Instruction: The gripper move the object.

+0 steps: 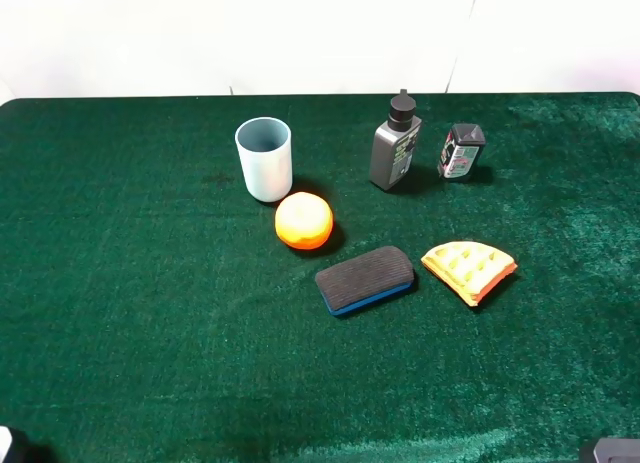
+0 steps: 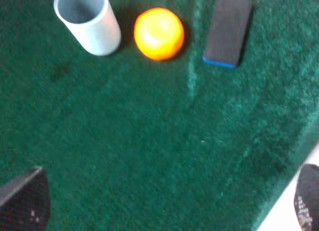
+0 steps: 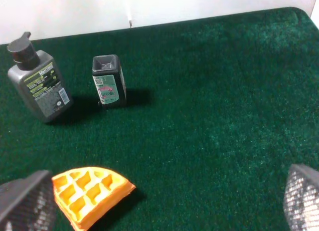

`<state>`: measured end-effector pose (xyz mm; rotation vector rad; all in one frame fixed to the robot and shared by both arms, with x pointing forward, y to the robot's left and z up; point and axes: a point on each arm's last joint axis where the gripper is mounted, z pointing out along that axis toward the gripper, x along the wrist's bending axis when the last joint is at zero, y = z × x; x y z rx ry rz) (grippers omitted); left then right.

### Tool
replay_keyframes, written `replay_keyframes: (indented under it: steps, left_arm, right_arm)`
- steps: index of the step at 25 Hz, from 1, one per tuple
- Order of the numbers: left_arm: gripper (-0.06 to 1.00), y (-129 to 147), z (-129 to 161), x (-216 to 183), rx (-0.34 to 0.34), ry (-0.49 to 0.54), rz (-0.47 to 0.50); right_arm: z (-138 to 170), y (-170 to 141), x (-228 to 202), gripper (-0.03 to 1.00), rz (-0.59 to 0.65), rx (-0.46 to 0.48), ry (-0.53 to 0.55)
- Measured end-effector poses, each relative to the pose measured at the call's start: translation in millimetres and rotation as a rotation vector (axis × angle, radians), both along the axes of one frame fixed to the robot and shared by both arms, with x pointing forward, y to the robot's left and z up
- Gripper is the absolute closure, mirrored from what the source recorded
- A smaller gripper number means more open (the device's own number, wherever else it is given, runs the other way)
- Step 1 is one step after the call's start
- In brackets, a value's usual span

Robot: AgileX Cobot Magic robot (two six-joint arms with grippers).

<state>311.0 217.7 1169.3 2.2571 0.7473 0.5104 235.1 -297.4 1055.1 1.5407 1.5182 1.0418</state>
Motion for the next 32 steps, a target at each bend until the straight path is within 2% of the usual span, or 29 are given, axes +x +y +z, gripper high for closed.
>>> replay_keyframes:
  steps: [3,7,13,22,28,32]
  left_arm:
    - [-0.05,8.5,-9.5,0.0,0.012,0.0,0.043]
    - [-0.05,21.6,-27.3,2.6,0.02,0.043,0.163]
    - [-0.05,47.2,-44.2,-6.7,-0.057,0.098,0.355]
    - [-0.05,81.9,-77.5,-34.2,-0.127,0.04,0.657]
    - [-0.05,88.7,-105.3,-44.8,-0.178,-0.021,0.797]
    - [-0.05,88.4,-117.4,-49.1,-0.207,-0.021,0.864]
  right_arm:
    - [0.0,0.0,0.0,0.27,0.0,0.0,0.0]
    - [0.0,0.0,0.0,0.27,0.0,0.0,0.0]
    - [0.0,0.0,0.0,0.27,0.0,0.0,0.0]
    - [0.0,0.0,0.0,0.27,0.0,0.0,0.0]
    - [0.0,0.0,0.0,0.27,0.0,0.0,0.0]
    - [0.0,0.0,0.0,0.27,0.0,0.0,0.0]
